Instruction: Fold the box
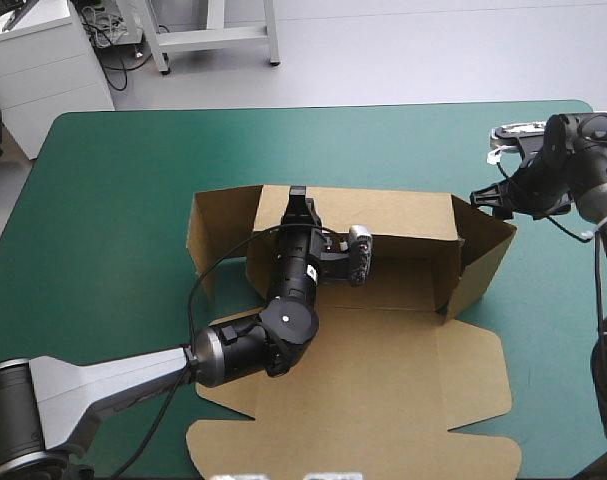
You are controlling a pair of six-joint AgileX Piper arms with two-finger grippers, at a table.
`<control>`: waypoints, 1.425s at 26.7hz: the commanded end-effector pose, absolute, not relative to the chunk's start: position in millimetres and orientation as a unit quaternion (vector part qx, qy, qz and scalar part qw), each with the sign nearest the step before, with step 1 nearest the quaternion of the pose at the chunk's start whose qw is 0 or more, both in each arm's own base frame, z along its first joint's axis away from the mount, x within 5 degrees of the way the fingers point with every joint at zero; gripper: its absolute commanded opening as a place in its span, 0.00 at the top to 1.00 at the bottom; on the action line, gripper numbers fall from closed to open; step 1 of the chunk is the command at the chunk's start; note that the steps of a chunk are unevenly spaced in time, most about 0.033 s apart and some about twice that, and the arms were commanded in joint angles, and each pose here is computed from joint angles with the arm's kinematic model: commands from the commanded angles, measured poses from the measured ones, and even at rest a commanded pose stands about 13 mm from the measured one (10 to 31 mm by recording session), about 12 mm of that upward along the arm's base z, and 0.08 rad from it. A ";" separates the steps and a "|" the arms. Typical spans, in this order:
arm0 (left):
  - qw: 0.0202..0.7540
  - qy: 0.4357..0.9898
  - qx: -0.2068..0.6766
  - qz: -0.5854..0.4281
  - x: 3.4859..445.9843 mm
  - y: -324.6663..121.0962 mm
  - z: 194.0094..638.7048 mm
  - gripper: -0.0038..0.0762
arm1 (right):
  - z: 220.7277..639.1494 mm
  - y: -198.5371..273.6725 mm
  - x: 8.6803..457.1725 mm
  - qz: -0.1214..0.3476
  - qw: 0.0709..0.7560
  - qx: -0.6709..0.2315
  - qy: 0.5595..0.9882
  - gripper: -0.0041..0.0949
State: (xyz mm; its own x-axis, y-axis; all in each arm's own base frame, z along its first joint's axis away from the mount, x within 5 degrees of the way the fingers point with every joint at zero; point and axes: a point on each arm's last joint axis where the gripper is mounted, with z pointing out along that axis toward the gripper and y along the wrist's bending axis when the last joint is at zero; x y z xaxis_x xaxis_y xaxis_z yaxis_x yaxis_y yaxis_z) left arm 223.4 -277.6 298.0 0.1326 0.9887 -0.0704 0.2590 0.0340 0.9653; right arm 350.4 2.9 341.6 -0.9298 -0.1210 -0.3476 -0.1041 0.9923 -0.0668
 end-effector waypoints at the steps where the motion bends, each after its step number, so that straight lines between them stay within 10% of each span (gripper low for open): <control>1: 0.516 0.523 0.545 0.404 221.3 -271.6 326.8 0.99 | 366.7 2.7 338.1 -0.021 0.211 -0.059 0.975 0.41; 38: 0.513 0.529 0.543 0.402 221.3 -271.0 326.1 0.99 | 321.7 44.9 237.6 0.170 0.298 -0.262 0.902 0.41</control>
